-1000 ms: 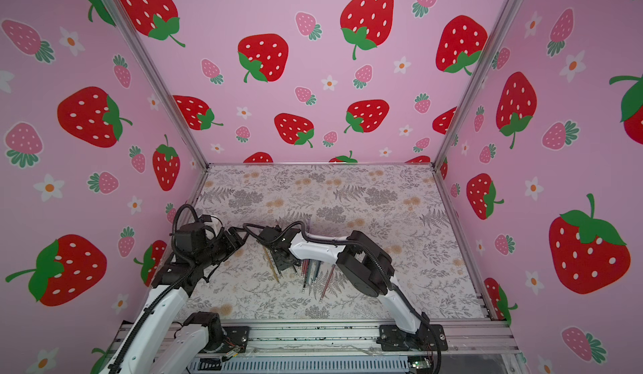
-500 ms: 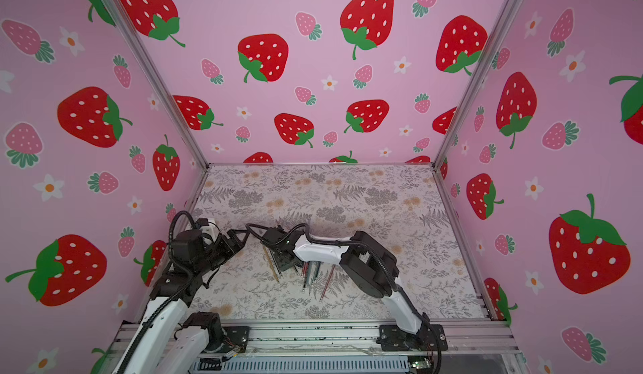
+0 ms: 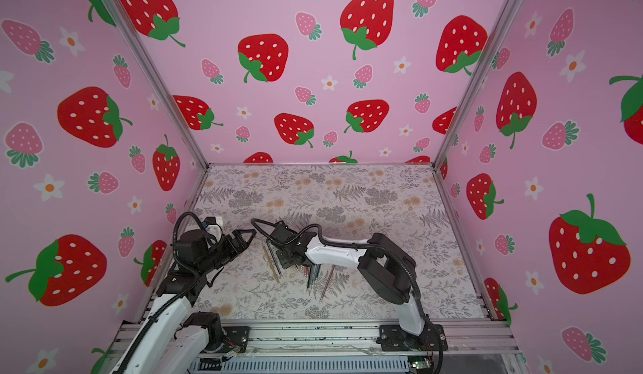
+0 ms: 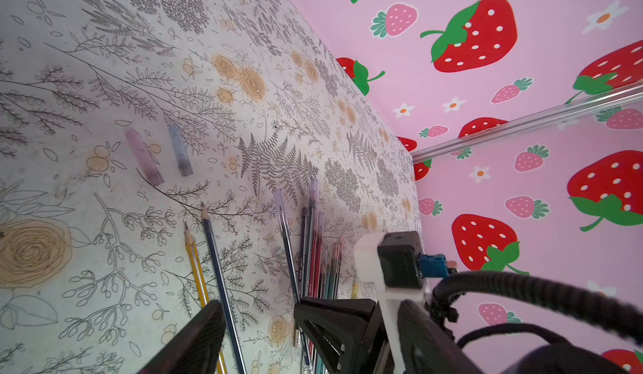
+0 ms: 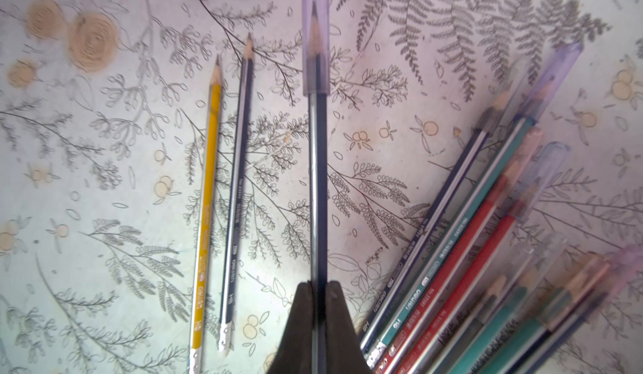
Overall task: Remove the protective cover of the pencils
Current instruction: Pick up the pencil from the center of the board, then remove the protective sleeve from the pencil.
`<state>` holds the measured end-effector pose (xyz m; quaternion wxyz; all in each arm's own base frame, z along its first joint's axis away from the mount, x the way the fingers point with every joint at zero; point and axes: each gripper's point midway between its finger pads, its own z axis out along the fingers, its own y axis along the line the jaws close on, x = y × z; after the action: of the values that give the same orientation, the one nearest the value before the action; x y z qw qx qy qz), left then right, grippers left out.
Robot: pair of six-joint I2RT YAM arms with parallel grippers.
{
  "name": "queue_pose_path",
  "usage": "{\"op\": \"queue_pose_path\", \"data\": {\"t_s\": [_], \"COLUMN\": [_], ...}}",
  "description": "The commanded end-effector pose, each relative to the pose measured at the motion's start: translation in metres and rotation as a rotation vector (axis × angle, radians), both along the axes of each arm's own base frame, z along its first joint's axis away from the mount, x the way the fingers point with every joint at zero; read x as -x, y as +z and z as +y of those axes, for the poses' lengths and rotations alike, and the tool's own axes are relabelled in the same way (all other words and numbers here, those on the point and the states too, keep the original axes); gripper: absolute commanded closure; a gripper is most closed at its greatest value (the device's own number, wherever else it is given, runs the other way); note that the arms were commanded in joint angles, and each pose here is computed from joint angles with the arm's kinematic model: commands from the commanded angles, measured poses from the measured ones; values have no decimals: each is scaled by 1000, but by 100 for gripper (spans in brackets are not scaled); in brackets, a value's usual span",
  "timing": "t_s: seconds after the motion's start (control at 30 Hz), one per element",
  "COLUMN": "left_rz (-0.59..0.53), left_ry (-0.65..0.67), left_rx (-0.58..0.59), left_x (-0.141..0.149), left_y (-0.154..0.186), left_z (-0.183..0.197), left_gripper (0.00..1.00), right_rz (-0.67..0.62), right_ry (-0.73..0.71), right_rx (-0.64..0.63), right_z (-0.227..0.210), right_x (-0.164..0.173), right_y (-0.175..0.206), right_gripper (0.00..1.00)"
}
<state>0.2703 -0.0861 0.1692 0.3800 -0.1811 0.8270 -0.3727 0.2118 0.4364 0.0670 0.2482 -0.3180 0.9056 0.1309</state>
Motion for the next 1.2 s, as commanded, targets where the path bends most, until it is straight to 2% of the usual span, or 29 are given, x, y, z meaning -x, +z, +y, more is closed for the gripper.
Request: {"op": "queue_pose_path", "data": {"t_s": [0.0, 0.2, 0.47, 0.8, 0.93, 1.1, 1.17], "left_rz": [-21, 4, 12, 33, 39, 43, 49], "left_ry": [-47, -79, -56, -31, -30, -19, -10], "left_rx": [36, 10, 3, -17, -15, -4, -5], "left_x": [-6, -14, -21, -25, -26, -28, -29], "left_y": [3, -7, -15, -22, -22, -20, -21], "left_z": [-12, -27, -28, -26, -27, -28, -27], "left_gripper": [21, 28, 30, 40, 49, 66, 69], "right_rz": [-34, -66, -106, -150, -156, -156, -153], "right_ry": [20, 71, 123, 137, 141, 143, 145], "right_rx": [-61, -107, -151, -173, -177, -176, -172], "right_z": [6, 14, 22, 21, 21, 23, 24], "right_x": [3, 16, 32, 41, 41, 41, 41], "right_y": [17, 31, 43, 55, 56, 57, 55], "right_gripper": [100, 100, 100, 100, 100, 100, 100]}}
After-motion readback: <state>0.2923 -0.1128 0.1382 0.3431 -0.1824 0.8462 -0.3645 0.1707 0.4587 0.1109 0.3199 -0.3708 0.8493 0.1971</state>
